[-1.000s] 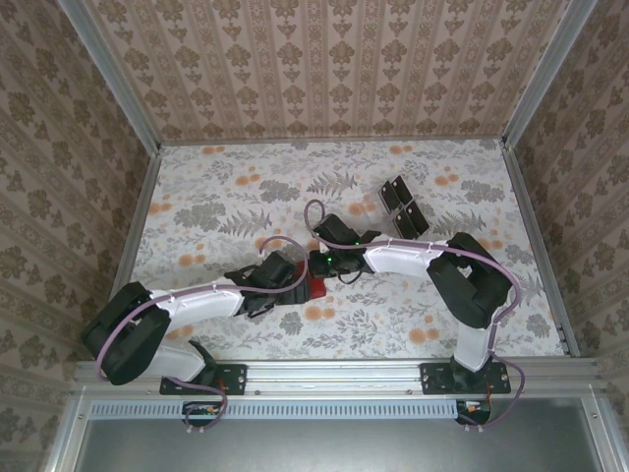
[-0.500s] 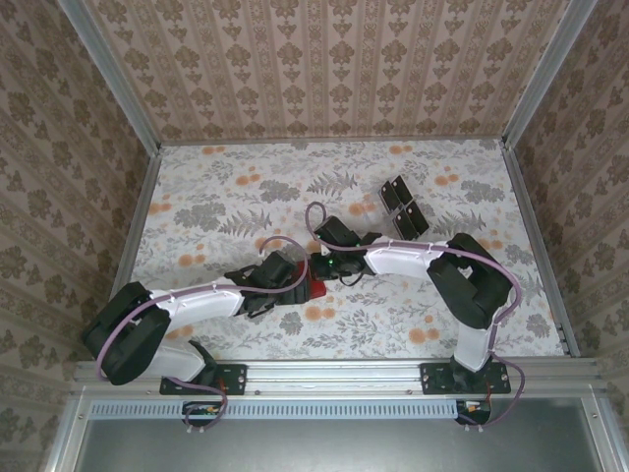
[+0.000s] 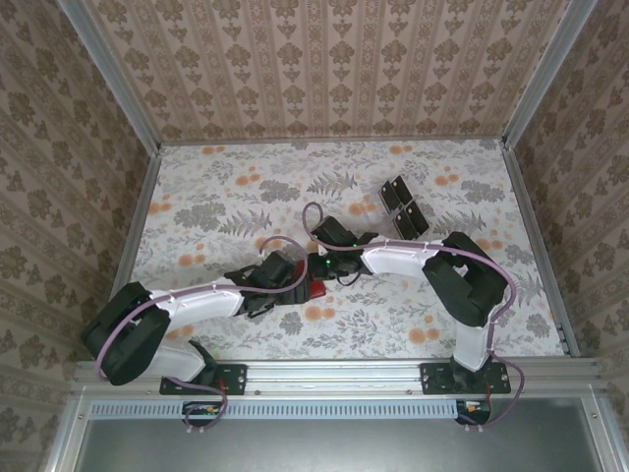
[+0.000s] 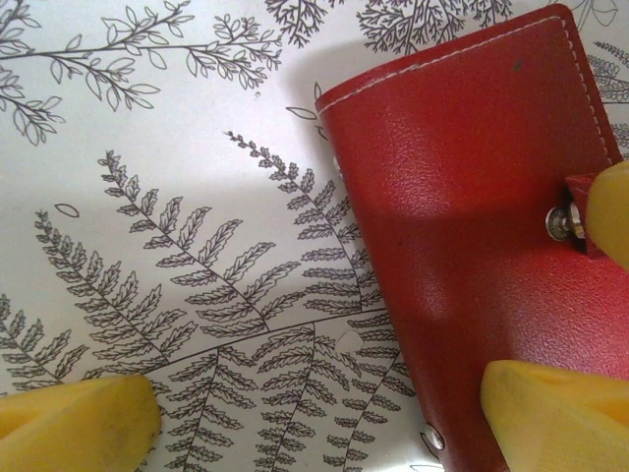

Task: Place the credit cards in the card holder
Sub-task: Close the button on the card holder.

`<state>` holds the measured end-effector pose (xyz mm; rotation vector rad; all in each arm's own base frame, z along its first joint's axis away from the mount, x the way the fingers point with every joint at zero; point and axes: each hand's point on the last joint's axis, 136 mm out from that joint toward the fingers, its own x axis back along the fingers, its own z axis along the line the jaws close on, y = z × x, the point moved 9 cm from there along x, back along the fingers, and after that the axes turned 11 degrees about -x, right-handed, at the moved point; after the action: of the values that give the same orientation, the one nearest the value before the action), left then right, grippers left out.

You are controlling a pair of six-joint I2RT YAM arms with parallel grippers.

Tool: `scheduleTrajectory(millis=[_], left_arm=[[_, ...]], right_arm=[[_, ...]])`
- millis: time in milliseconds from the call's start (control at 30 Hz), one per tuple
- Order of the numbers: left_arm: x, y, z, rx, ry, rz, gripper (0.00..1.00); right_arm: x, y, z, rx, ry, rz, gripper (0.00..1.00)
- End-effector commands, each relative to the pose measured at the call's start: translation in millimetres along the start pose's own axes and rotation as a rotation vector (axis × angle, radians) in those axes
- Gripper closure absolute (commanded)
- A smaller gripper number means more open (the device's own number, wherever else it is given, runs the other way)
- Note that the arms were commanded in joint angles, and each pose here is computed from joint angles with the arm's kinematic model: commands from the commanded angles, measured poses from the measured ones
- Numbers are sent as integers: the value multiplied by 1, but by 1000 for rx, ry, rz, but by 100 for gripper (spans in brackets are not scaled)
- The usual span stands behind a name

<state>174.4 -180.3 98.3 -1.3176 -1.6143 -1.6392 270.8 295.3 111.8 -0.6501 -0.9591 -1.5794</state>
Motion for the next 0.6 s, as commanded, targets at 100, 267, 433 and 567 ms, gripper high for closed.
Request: scheduleTrajectory(millis=[100, 267, 433, 567], left_arm=[[3, -12, 31, 54, 109, 9, 2], [21, -6, 56, 183, 194, -21, 1], [25, 2, 66, 218, 207, -30, 1], [25, 8, 65, 220, 195, -32, 1]], right_arm=[[-21, -17, -21, -34, -92, 82, 100], [-23, -21, -24, -27, -113, 96, 100], [-27, -26, -27, -9, -153, 116, 100], [-32, -32, -30, 8, -190, 137, 100]])
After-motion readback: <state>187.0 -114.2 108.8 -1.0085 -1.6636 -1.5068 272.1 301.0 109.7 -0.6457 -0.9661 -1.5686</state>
